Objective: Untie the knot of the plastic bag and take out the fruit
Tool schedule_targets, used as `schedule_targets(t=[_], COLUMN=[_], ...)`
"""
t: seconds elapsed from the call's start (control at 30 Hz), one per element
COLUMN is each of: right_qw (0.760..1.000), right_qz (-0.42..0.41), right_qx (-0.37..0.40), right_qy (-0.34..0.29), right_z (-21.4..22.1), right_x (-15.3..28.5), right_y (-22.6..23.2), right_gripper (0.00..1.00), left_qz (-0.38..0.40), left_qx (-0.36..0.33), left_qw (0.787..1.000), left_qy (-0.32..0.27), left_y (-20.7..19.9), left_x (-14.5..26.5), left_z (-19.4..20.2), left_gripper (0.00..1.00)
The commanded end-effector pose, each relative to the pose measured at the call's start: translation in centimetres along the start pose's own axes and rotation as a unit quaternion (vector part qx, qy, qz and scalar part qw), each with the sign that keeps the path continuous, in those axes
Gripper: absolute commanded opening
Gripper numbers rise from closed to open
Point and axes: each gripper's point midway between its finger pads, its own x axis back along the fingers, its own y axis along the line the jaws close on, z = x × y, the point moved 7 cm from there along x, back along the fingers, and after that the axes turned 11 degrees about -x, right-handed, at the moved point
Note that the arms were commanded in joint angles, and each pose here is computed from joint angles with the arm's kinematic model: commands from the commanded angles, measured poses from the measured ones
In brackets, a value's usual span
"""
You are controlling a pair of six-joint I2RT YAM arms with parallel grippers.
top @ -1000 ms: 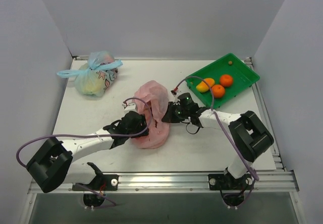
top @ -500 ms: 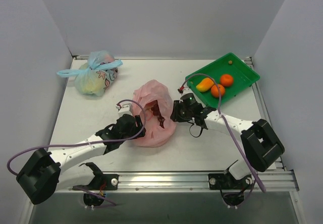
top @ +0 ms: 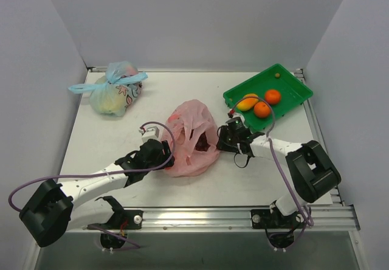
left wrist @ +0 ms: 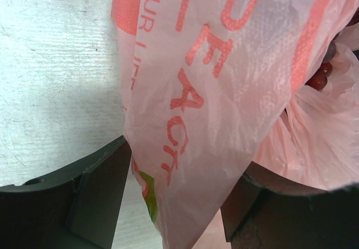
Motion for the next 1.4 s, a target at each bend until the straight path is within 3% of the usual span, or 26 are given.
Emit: schedule_targets(t=[0.0,0.2,0.3,0.57,0.87,1.17,1.37], right_qw=[0.998,0.982,0.974,0.951,0.933,0.937,0.944], right_qz=[0.032,0.043,0.039,-0.019,-0.036,0.031,0.033], right_qx=[0.048,0.165,0.203,0.292,0.355,0.340,0.327], right_qy=[-0.018,-0.076,-0.093,-0.096,-0.053,-0.075,-0.041], right_z=[-0.6,-1.3,-1.5,-0.3,-0.6,-2.9,-3.3], right_x=[0.8,4.7,6.5,8.6,3.3,-0.9,-3.2], right_y=[1.0,4.9,6.8,12.5,16.8,15.2,13.8], right_gripper=[0.32,0.62,0.68,0.67,0.58,0.63,0.66], left_qz=[0.014,0.026,0.030,0.035,0.039,0.040,0.039], left_qx=[0.006,0.004,0.002,0.005,0.012,0.012,0.011], left_qw=[1.000,1.000,0.999,0.999,0.999,0.999,0.999], left_qy=[-0.012,-0.010,-0.011,-0.015,-0.021,-0.015,-0.010], left_y=[-0.5,-1.0,-1.2,-1.3,-1.3,-1.1,-1.0], left_x=[0.3,0.2,0.3,0.6,1.1,0.8,0.6], left_z=[-0.5,-0.5,-0.6,-0.8,-0.8,-0.2,0.2], left_gripper=[0.70,0.70,0.70,0.70,0.70,0.69,0.70])
